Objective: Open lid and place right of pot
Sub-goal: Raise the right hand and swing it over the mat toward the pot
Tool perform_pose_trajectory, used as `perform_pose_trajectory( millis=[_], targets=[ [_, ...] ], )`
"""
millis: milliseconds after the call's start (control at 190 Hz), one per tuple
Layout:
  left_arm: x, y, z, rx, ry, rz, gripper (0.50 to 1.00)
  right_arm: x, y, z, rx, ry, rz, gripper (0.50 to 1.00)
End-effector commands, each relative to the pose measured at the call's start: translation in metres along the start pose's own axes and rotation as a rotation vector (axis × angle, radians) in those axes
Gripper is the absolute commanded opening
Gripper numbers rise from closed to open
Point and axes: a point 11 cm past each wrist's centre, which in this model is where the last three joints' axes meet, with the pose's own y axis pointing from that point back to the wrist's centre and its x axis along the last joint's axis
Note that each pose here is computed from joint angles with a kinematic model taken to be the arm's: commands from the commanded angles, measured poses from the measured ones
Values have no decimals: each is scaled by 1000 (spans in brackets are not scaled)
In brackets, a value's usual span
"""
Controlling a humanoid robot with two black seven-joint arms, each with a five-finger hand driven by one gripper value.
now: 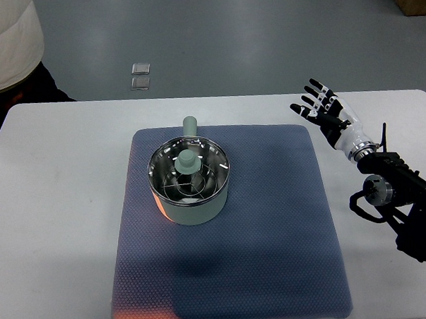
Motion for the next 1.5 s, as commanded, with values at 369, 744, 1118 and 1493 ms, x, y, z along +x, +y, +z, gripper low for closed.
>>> perform_pose_trajectory(
  millis=[369,744,1118,1493],
  targets=[
    [-1,0,0,1,-1,-8,1000,0,0,0,1,2,-4,928],
    [-1,0,-5,8,2,-7,1000,-3,0,-3,-3,8,-42,930],
    [-5,0,-5,8,1,-21,1000,-4,-2,-16,-3,120,-108,928],
    [-4,0,-5,8,-2,-17,1000,-38,-13,-41,15,367,-306,926]
  ],
)
